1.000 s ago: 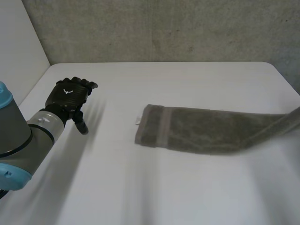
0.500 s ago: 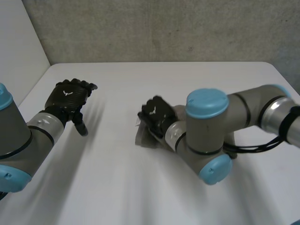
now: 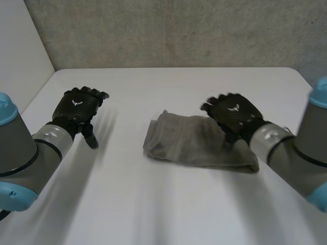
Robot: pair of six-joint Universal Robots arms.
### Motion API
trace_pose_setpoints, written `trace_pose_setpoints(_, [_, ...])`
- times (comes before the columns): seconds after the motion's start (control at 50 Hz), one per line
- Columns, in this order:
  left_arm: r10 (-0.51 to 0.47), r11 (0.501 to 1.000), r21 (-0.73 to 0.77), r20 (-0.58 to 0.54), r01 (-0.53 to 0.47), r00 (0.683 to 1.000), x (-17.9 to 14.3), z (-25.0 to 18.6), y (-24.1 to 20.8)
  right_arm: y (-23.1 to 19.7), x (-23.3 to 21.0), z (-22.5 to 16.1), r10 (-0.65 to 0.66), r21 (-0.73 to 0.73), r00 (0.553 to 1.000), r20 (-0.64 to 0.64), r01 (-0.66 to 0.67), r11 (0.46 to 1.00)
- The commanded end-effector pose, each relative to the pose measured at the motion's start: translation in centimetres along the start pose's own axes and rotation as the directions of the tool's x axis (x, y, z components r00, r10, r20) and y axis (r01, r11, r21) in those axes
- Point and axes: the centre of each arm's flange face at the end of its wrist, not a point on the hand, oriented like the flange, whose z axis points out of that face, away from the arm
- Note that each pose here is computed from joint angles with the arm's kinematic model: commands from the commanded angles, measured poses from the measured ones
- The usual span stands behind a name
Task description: Fold the towel.
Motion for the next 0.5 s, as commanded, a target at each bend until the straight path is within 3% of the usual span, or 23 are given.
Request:
trace_pose_setpoints(0.02, [0.006, 1.000, 0.009, -0.036, -0.006, 0.999, 1.4, -0.4, -0.3, 5.4, 2.3, -0.3, 0.060, -0.109, 0.996, -0.062, -0.067, 0.992])
trace_pose_setpoints(0.24, [0.006, 1.000, 0.000, -0.043, -0.006, 0.999, 1.7, -0.5, 0.0, 10.0, 4.4, 0.9, 0.003, -0.199, 0.992, -0.123, -0.028, 0.980])
trace_pose_setpoints(0.5, [0.005, 1.000, -0.001, -0.045, -0.005, 0.999, 1.7, -0.6, 0.0, 10.8, 6.3, 0.6, -0.068, -0.273, 0.973, -0.222, 0.005, 0.962])
